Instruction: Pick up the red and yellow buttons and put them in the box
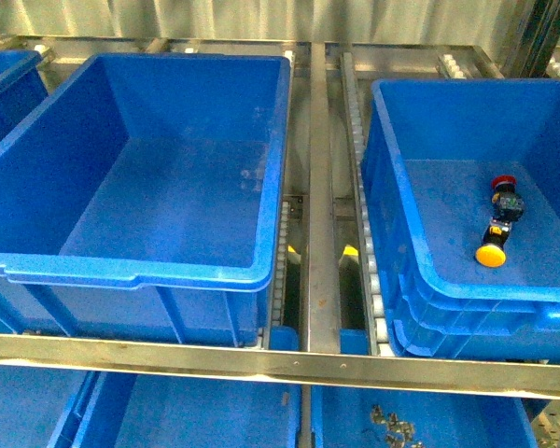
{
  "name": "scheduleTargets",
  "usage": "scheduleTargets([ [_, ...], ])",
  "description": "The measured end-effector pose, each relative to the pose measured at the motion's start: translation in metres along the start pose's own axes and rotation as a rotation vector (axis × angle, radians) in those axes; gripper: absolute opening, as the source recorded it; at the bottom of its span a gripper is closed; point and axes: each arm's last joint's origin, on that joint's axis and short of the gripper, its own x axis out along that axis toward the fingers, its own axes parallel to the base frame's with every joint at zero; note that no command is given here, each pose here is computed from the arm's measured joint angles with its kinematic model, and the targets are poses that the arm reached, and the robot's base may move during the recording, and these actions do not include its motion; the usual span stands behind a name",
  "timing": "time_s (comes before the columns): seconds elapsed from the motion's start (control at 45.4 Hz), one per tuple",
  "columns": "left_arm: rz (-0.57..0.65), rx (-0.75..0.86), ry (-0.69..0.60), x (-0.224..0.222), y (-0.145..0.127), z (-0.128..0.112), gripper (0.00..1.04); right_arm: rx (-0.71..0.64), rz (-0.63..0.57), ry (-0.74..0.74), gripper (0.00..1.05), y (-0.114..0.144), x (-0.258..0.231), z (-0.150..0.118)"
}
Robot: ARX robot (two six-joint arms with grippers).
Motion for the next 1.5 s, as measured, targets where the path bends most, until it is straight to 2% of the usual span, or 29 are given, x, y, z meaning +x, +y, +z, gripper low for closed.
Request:
scheduleTargets([
  [0.617, 0.000, 0.000, 0.000, 0.000, 0.000, 0.000, 0.97, 0.000, 0.000, 0.000, 0.03, 0.000, -0.015, 0.000],
  [0.683, 0.000, 0.000, 0.000, 0.000, 0.000, 0.000, 0.97, 0.000, 0.003, 0.034, 0.03, 0.000, -0.020, -0.004],
  [1.102, 0.000, 0.000, 0.000, 0.000, 0.000, 0.000, 0.97, -0.001, 0.000, 0.002, 0.03, 0.000, -0.025, -0.002],
  [1.234, 0.000, 0.000, 0.000, 0.000, 0.000, 0.000, 0.97, -0.001, 0.000, 0.002, 0.23, 0.000, -0.025, -0.002],
  [1.41, 0.000, 0.000, 0.000, 0.000, 0.000, 0.000, 0.97, -0.001, 0.000, 0.002, 0.63, 0.000, -0.025, -0.002],
  [1.499, 0.000, 0.000, 0.000, 0.000, 0.000, 0.000, 0.97, -0.001, 0.000, 0.002, 0.77, 0.000, -0.025, -0.002],
])
